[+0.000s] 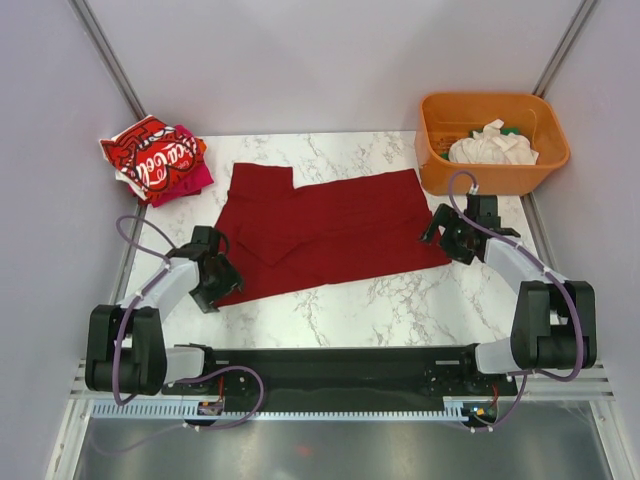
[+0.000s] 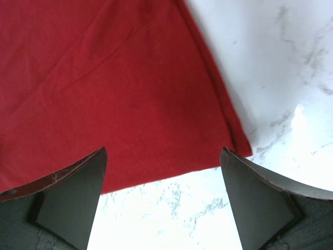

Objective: Fold and stack the t-shirts
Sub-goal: Fold the tshirt

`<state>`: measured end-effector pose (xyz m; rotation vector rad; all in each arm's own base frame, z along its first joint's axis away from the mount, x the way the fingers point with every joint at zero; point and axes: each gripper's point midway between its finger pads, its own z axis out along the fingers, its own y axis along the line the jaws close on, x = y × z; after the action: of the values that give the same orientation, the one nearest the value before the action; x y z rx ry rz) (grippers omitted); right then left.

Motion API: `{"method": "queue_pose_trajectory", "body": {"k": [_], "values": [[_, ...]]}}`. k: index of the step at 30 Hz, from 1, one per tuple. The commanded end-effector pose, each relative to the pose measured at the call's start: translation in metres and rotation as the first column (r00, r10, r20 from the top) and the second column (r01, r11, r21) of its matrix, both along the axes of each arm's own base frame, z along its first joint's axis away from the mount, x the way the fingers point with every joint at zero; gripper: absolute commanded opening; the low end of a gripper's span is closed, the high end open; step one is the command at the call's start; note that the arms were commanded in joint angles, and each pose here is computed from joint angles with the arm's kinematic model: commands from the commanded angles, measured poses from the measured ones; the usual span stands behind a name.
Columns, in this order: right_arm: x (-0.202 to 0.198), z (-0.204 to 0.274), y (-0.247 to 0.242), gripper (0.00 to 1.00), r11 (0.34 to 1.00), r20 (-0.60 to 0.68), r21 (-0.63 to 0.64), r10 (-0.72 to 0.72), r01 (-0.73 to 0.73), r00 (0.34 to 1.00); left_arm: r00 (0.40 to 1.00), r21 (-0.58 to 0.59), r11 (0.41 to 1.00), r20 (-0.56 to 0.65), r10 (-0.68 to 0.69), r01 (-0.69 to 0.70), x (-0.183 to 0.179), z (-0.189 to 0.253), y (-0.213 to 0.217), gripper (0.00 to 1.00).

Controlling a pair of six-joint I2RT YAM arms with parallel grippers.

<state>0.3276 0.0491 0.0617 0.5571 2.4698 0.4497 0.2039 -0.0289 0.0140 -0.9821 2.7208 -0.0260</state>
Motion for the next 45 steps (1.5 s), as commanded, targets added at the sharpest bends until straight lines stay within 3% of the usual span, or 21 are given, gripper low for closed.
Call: {"method": "queue_pose_trajectory", "body": {"k": [1,4,7,10,16,19,20,22,23,28,31,36,42,43,45], "values": [[0.007,-0.009,-0.009,0.98,0.997,0.015,0.021,-0.078,0.077,0.997,0.997,0.029,0.997,0.037,0.073,-0.074,0.004,-0.013,0.007,0.67],[0.002,-0.025,-0.008,0.96,0.993,-0.028,0.041,-0.106,0.107,0.994,0.995,0.035,0.996,0.062,0.083,-0.086,0.009,-0.013,0.010,0.37],[-0.008,-0.035,-0.012,0.94,0.991,-0.053,0.028,-0.128,0.130,0.990,0.993,0.041,0.995,0.081,0.084,-0.087,0.014,-0.008,0.013,0.21],[-0.018,-0.030,-0.018,0.89,0.988,-0.026,0.006,-0.155,0.155,0.988,0.992,0.036,0.995,0.094,0.087,-0.091,0.017,-0.006,0.014,0.10],[-0.034,-0.035,-0.014,0.68,0.993,-0.038,0.004,-0.121,0.121,0.992,0.993,0.012,0.997,0.088,0.080,-0.081,0.020,-0.009,0.010,0.08],[-0.045,-0.042,-0.010,0.35,0.994,-0.059,0.023,-0.103,0.105,0.993,0.991,0.005,0.996,0.101,0.089,-0.090,0.022,-0.006,0.012,0.07],[-0.047,-0.042,-0.009,0.19,0.994,-0.057,0.025,-0.100,0.102,0.993,0.989,-0.006,0.996,0.112,0.093,-0.093,0.023,-0.003,0.011,0.06],[-0.051,-0.039,-0.009,0.03,0.995,-0.046,0.024,-0.098,0.099,0.994,0.988,-0.031,0.995,0.121,0.099,-0.096,0.024,0.000,0.012,0.05],[-0.052,-0.038,-0.010,0.00,0.995,-0.042,0.022,-0.100,0.101,0.994,0.990,-0.063,0.995,0.119,0.079,-0.072,0.024,0.001,0.005,0.03],[-0.065,-0.025,-0.018,0.00,0.992,-0.044,0.009,-0.129,0.129,0.991,0.978,-0.191,0.975,0.147,0.146,-0.116,0.017,0.020,0.000,0.02],[-0.075,-0.015,-0.030,0.00,0.983,-0.050,-0.032,-0.181,0.179,0.982,0.967,-0.208,0.970,0.192,0.169,-0.128,0.018,0.040,0.002,0.03],[-0.087,0.000,-0.027,0.00,0.970,-0.072,0.012,-0.241,0.242,0.968,0.957,-0.266,0.952,0.201,0.211,-0.153,0.002,0.060,-0.008,0.04],[-0.107,0.012,-0.021,0.00,0.966,-0.096,0.035,-0.250,0.254,0.963,0.955,-0.325,0.936,0.210,0.211,-0.135,-0.018,0.079,-0.021,0.14],[-0.110,0.014,-0.022,0.01,0.964,-0.101,0.033,-0.259,0.264,0.960,0.963,-0.333,0.934,0.182,0.197,-0.128,-0.029,0.079,-0.024,0.23],[-0.116,0.026,-0.022,0.24,0.962,-0.089,0.031,-0.266,0.270,0.960,0.969,-0.327,0.937,0.165,0.182,-0.120,-0.046,0.082,-0.026,0.33]]}}
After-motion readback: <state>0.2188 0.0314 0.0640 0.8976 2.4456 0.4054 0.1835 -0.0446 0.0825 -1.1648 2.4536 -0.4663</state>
